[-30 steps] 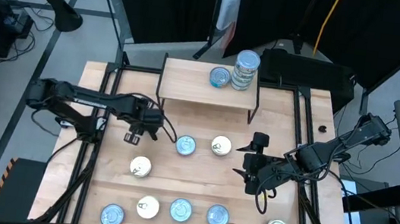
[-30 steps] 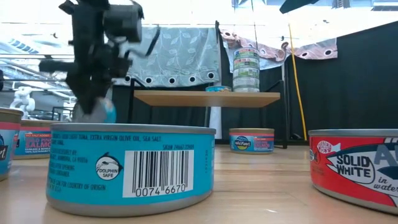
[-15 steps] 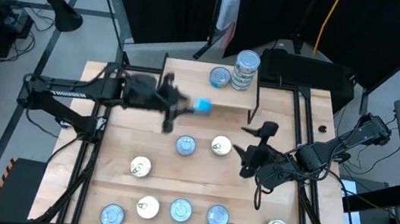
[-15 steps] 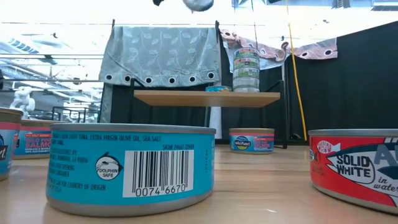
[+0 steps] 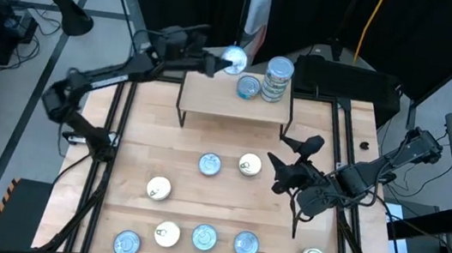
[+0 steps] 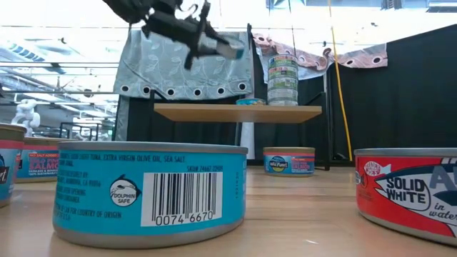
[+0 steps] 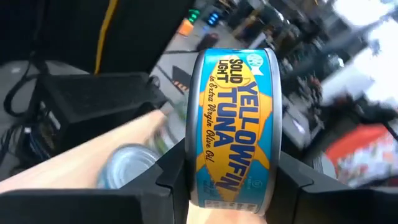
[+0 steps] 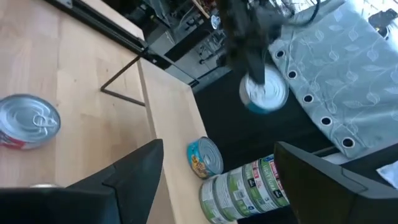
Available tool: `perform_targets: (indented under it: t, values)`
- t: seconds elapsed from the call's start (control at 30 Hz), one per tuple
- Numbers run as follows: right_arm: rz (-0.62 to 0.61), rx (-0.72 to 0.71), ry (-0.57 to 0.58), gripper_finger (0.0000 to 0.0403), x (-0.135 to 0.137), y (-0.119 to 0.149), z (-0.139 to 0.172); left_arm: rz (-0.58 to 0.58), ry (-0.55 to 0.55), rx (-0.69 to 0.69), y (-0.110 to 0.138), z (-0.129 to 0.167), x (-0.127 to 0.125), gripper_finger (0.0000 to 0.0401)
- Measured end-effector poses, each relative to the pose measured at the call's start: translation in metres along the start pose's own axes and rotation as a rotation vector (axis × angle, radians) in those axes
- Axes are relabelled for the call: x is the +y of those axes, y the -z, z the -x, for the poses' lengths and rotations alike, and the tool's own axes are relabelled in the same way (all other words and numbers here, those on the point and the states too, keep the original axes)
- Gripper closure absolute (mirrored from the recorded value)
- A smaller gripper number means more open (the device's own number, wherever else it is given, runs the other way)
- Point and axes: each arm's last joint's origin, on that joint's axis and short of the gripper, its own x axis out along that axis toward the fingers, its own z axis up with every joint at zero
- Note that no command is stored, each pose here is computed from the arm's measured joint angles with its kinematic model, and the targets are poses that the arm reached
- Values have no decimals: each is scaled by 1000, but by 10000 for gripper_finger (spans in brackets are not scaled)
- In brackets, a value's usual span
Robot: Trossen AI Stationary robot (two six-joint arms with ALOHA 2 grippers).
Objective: Stack canned seafood by type on shelf
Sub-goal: Stack the blue tuna can on top of the other blue tuna can on the shelf
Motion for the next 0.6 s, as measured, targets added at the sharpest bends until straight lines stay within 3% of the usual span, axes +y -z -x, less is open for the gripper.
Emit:
perform_targets:
  t: [0.2, 0.37, 0.6]
  values:
    - [38, 27, -3, 106, 1, 7, 0, 57, 15, -23, 18, -37, 14, 262]
    - [53, 55, -6, 106, 2, 13, 0, 71, -41, -2, 27, -46, 21, 262]
    - [55, 69, -1, 106, 1, 16, -1, 35, 62, 31, 30, -41, -4, 262]
